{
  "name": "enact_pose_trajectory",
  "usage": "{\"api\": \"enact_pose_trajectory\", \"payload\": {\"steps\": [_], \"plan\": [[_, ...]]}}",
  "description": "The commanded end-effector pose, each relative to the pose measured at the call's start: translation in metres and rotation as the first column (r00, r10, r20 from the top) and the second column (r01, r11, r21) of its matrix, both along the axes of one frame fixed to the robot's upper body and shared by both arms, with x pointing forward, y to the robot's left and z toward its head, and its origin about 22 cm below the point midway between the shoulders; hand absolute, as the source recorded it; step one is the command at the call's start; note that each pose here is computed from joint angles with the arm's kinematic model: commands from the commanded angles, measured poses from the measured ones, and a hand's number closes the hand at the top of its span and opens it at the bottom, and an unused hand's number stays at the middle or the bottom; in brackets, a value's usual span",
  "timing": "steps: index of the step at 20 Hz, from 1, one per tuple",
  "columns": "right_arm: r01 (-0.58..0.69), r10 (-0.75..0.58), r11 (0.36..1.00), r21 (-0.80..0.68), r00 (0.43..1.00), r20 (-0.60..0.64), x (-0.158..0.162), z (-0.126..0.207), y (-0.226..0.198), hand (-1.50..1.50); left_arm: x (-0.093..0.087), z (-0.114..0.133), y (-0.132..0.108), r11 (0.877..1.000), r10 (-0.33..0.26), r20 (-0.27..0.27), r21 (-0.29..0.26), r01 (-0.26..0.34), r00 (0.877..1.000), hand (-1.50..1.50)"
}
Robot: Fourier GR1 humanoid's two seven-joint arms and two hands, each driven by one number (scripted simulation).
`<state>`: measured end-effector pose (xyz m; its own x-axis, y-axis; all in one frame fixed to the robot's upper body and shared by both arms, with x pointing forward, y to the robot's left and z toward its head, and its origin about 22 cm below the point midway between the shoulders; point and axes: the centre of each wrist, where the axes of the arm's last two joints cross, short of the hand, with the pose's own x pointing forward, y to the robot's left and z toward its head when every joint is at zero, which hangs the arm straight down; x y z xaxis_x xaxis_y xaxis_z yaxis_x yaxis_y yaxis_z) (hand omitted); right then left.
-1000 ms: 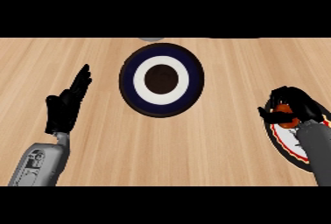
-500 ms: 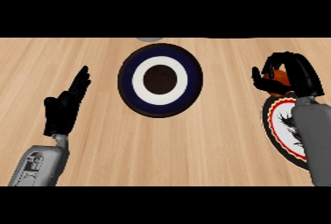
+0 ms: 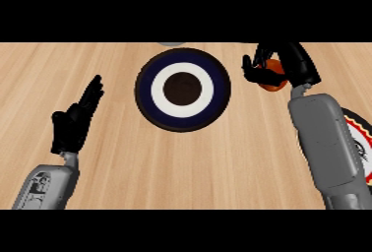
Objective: Pick the tomato from the plate and place it in the plate
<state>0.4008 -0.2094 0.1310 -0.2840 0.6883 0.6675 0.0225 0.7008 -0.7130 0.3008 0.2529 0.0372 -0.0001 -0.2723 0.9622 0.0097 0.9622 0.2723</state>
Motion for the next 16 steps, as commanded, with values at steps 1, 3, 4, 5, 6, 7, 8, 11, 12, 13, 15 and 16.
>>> {"api": "enact_pose_trajectory", "payload": {"steps": [1,3,4,5,6,7,8,11,12,13,15,16], "plan": [[-0.057,0.057,0.998,0.023,0.998,-0.024,0.018,0.003,0.043,1.50,0.005,-0.001,-0.010,1.000,-0.013,0.009,0.000,0.013,1.000,0.00],[-0.077,0.078,0.997,0.028,0.996,-0.044,0.016,-0.013,0.066,1.50,-0.002,-0.004,0.002,1.000,-0.013,-0.006,-0.014,0.013,1.000,0.00],[-0.076,0.077,0.996,0.041,0.996,-0.036,0.027,0.000,0.075,1.50,0.008,0.004,-0.013,0.999,-0.005,0.011,0.032,0.004,1.000,0.00],[-0.085,0.089,0.995,0.058,0.995,-0.055,0.028,0.001,0.088,1.50,0.011,-0.001,-0.001,1.000,-0.005,0.003,-0.007,0.005,1.000,0.00],[-0.098,0.099,0.995,0.031,0.993,-0.060,0.020,-0.018,0.097,1.50,0.007,0.006,0.009,1.000,0.001,0.018,0.012,-0.001,1.000,0.00],[-0.086,0.086,0.996,-0.002,0.993,-0.075,0.023,-0.006,0.114,1.50,0.014,0.017,-0.013,1.000,-0.020,0.009,-0.001,0.020,1.000,0.00],[-0.085,0.081,0.996,-0.037,0.992,-0.098,0.030,-0.022,0.109,1.50,0.006,0.000,0.000,1.000,-0.019,0.003,0.008,0.019,1.000,0.00],[-0.056,0.040,0.983,-0.174,0.995,-0.093,0.033,-0.026,0.125,1.50,0.009,0.016,-0.008,1.000,-0.029,0.012,-0.003,0.029,1.000,0.00],[-0.056,0.032,0.974,-0.219,0.993,-0.113,0.030,-0.040,0.125,1.50,0.005,0.000,-0.015,1.000,-0.032,0.009,0.002,0.032,0.999,0.00],[-0.056,0.027,0.971,-0.233,0.992,-0.126,0.027,-0.044,0.130,1.50,0.009,0.013,-0.008,1.000,-0.027,0.010,0.010,0.027,1.000,0.00],[-0.004,-0.027,0.990,-0.139,0.975,-0.220,0.035,-0.038,0.134,1.50,0.010,-0.001,-0.020,0.998,-0.061,0.037,0.002,0.061,0.997,0.00],[-0.013,-0.017,0.991,-0.130,0.973,-0.230,0.032,-0.057,0.126,1.50,0.015,0.020,-0.006,0.998,-0.064,0.016,0.012,0.064,0.998,0.00]]}}
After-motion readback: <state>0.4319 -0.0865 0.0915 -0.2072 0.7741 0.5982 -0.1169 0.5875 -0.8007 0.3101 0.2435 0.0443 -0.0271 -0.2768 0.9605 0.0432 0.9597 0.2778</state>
